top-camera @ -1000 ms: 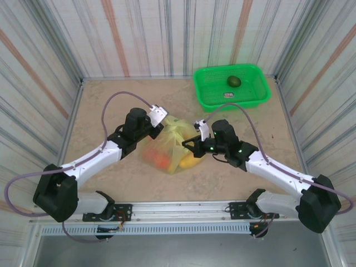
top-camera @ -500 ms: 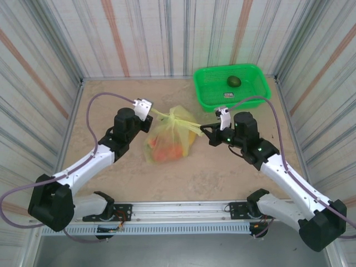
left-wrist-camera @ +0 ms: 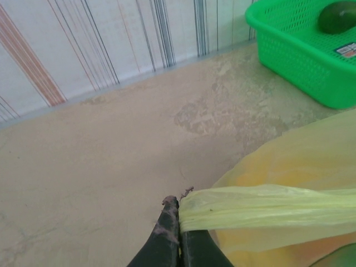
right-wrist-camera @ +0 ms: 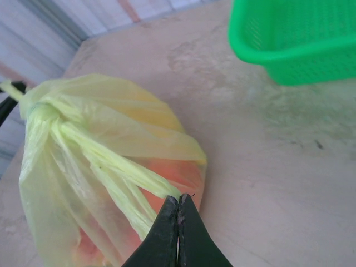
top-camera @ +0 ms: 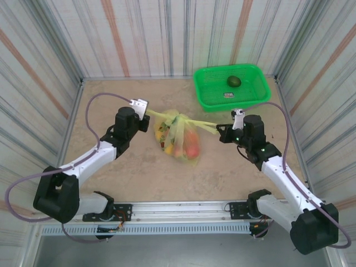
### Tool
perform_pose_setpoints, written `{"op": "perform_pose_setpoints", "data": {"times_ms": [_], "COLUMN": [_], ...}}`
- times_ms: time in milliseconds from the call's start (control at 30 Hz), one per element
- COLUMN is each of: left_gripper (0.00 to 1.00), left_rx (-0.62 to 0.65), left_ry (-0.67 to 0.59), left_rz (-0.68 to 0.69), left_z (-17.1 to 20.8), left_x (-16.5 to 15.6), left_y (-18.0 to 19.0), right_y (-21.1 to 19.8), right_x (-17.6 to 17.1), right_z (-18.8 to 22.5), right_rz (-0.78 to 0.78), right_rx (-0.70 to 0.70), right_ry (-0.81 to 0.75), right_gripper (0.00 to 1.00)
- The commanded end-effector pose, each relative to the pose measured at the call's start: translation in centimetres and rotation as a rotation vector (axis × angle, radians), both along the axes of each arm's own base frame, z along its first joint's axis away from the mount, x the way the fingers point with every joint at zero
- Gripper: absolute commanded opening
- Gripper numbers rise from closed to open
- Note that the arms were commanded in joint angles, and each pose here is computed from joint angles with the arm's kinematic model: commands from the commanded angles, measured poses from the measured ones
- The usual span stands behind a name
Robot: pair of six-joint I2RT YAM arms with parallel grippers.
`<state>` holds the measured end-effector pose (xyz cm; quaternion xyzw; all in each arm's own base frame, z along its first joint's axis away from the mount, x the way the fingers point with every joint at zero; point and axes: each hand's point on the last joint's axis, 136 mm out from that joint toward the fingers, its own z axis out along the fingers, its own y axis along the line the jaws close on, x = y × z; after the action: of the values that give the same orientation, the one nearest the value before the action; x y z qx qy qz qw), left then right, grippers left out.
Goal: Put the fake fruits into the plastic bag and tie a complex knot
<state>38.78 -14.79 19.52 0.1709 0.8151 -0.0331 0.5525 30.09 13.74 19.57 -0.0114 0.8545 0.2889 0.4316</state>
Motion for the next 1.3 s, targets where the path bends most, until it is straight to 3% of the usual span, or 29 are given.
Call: {"op": "perform_pose_setpoints", "data": {"times_ms": [0, 167, 400, 700, 833, 1000, 1133, 1167, 1200, 1267], "left_gripper": [0.0, 0.0, 0.0, 0.0, 0.0, 0.0, 0.0, 0.03, 0.13, 0.46], "left_rx": [0.011, 0.039, 0.07, 0.105, 0.096, 0.084, 0.14, 0.128, 0.118, 0.103], "left_ry": [-0.021, 0.025, 0.071, 0.1, 0.095, 0.053, 0.054, 0.063, 0.066, 0.052], "left_rz": [0.302, 0.373, 0.495, 0.531, 0.453, 0.073, -0.051, -0.055, -0.06, -0.084], "left_z": [0.3, -1.2, -3.0, -4.0, -3.8, -3.1, -2.9, -2.6, -2.4, -1.6], "left_x": [1.7, 2.1, 1.9, 1.8, 2.1, 2.1, 0.9, 0.7, 0.4, -0.3], "left_y": [6.9, 8.7, 11.9, 13.0, 11.2, 2.4, -0.6, -0.7, -0.8, -1.2], "right_y": [-6.4, -10.2, -15.4, -16.5, -13.8, -8.5, -4.9, -4.2, -3.8, -3.5], "right_x": [1.4, 1.2, 0.0, 0.3, 1.6, 3.1, 3.8, 3.8, 3.7, 3.5], "right_z": [-2.2, -4.5, -6.5, -7.9, -7.4, -3.8, -2.8, -2.6, -2.4, -2.0], "right_rz": [-0.313, -0.527, -0.733, -0.758, -0.619, -0.396, -0.249, -0.214, -0.198, -0.178], "right_rx": [-0.025, -0.001, -0.093, -0.112, -0.054, -0.02, -0.025, -0.013, -0.008, -0.018], "right_ry": [0.049, 0.053, 0.052, 0.088, 0.098, 0.001, 0.033, 0.041, 0.048, 0.046], "right_gripper": [0.0, 0.0, 0.0, 0.0, 0.0, 0.0, 0.14, 0.18, 0.22, 0.34]}}
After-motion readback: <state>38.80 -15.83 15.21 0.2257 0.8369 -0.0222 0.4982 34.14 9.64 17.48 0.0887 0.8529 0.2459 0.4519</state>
